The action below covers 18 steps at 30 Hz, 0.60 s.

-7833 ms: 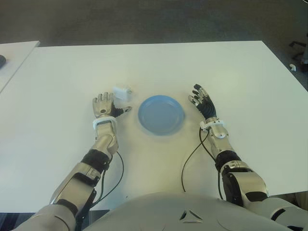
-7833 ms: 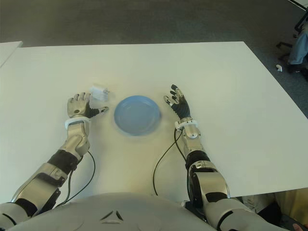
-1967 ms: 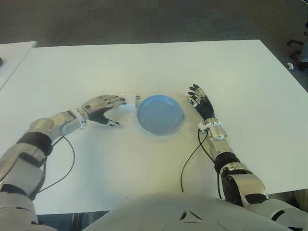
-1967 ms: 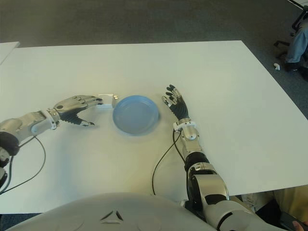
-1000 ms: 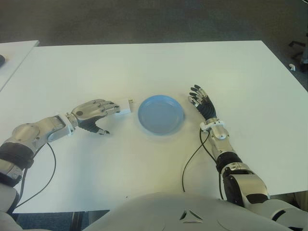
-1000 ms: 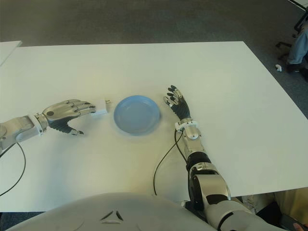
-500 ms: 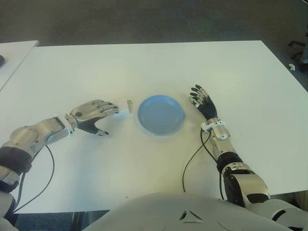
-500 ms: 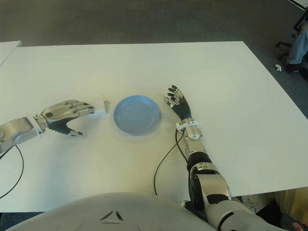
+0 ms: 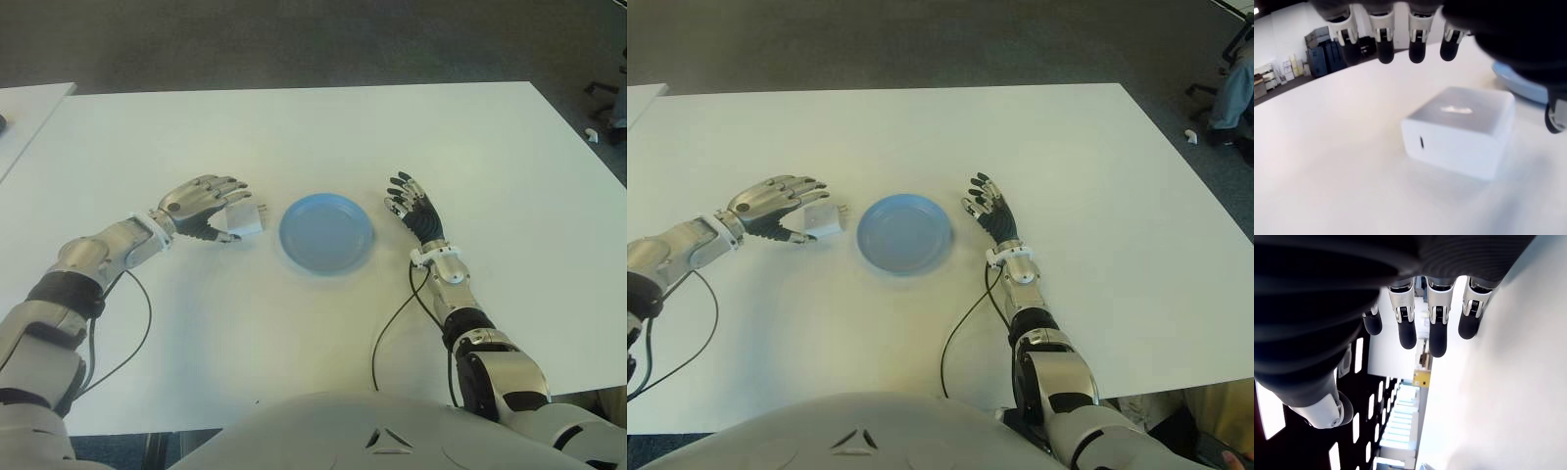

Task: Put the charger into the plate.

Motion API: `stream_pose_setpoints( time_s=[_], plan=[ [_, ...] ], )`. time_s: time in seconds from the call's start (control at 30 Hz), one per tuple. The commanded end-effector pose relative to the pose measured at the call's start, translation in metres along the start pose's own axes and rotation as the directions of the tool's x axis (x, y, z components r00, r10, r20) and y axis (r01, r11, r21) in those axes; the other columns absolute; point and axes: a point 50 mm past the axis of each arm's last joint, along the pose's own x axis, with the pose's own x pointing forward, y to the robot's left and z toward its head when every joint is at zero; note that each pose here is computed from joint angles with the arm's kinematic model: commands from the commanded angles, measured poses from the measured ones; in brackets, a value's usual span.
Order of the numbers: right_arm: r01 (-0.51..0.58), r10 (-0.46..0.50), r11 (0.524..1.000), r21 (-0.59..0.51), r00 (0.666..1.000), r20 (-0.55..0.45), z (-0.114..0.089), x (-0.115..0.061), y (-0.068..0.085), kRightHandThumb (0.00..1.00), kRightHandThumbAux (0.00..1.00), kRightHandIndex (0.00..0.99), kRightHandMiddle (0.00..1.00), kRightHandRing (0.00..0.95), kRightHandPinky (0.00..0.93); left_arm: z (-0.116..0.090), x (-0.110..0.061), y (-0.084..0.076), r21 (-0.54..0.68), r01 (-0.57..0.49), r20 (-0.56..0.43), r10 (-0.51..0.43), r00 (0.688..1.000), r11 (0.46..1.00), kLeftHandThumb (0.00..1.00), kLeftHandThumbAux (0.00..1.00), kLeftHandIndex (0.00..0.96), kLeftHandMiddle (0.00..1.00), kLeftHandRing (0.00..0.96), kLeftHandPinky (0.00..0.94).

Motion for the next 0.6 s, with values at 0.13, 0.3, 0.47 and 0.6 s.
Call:
stream_pose_setpoints(
  time_s=[0.13,0.3,0.47,0.6],
  plan=[
    [0.007,-0.007,1.000,0.005,0.997,-0.076,-0.015,-0.011,0.002,0.092,0.633,0.000,0.159,0.175,0.091,0.005,0.007,-0.008,-0.018,-0.035,-0.030,0.035,0.999,0.999,0.132,0.257,0.000,0.000,0.000,0.000],
    [0.010,-0.010,1.000,0.008,0.997,-0.080,-0.016,-0.011,0.002,0.096,0.620,0.000,0.164,0.180,0.105,0.007,0.012,-0.006,-0.018,-0.100,-0.077,0.098,0.992,0.995,0.146,0.243,0.000,0.000,0.000,0.000],
    [0.008,-0.008,1.000,0.009,0.997,-0.076,-0.015,-0.011,0.003,0.096,0.610,0.000,0.167,0.181,0.092,0.008,0.015,-0.006,-0.013,-0.130,-0.113,0.127,0.985,0.991,0.147,0.231,0.000,0.000,0.000,0.000],
    [0.006,-0.005,1.000,0.006,0.998,-0.070,-0.015,-0.011,0.004,0.094,0.603,0.000,0.165,0.178,0.090,0.007,0.019,-0.005,-0.001,-0.140,-0.143,0.139,0.980,0.990,0.147,0.218,0.000,0.000,0.000,0.000]
  ],
)
